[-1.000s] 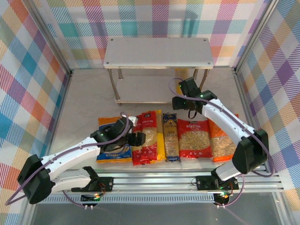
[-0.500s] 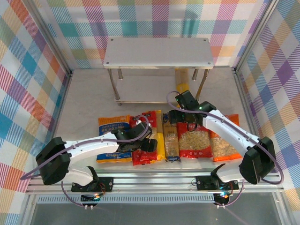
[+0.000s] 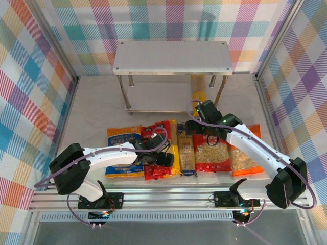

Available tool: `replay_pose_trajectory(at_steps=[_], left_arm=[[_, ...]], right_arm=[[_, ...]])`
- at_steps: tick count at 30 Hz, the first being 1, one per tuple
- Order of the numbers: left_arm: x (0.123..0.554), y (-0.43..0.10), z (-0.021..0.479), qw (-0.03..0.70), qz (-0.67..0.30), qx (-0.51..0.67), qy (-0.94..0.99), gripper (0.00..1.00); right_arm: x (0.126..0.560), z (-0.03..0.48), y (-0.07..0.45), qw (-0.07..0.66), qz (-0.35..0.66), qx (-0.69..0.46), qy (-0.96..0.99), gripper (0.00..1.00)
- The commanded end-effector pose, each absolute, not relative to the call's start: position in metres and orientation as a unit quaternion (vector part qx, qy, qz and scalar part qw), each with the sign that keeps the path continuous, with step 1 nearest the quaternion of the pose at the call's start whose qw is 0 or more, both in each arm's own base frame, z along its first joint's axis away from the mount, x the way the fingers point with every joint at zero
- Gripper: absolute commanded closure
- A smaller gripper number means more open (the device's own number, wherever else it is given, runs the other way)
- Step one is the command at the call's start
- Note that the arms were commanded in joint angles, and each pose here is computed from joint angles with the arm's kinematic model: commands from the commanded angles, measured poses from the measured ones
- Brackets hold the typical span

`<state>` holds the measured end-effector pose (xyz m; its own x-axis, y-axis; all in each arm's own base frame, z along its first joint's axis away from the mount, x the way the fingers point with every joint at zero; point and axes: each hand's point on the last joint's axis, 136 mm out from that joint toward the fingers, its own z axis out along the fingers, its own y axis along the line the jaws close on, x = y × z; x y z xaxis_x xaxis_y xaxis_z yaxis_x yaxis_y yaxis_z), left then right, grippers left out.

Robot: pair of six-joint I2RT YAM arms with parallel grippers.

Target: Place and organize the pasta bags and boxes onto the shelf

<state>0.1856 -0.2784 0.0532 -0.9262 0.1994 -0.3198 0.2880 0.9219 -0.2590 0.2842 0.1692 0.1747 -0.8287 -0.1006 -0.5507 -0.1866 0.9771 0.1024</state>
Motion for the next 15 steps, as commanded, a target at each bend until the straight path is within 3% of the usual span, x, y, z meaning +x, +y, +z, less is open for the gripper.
replay_pose_trajectory(at_steps=[1, 5, 11, 15], left_arm=[[0.178, -0.282, 0.05, 0.125, -0.151, 0.123, 0.973, 0.12], [0.177, -0.285, 0.044, 0.115, -0.151, 0.123, 0.974, 0.15], [0.173, -0.29, 0.038, 0.1, -0.156, 0.132, 0.974, 0.42], [0.171, -0.293, 0.04, 0.094, -0.162, 0.137, 0.973, 0.55]], right_arm=[[0.282, 0.18, 0.167, 0.295, 0.078, -0.072, 0.95, 0.06], [0.283, 0.179, 0.167, 0.295, 0.077, -0.072, 0.95, 0.05], [0.283, 0.179, 0.167, 0.294, 0.076, -0.073, 0.95, 0.05], [0.282, 0.18, 0.166, 0.295, 0.075, -0.074, 0.95, 0.05]])
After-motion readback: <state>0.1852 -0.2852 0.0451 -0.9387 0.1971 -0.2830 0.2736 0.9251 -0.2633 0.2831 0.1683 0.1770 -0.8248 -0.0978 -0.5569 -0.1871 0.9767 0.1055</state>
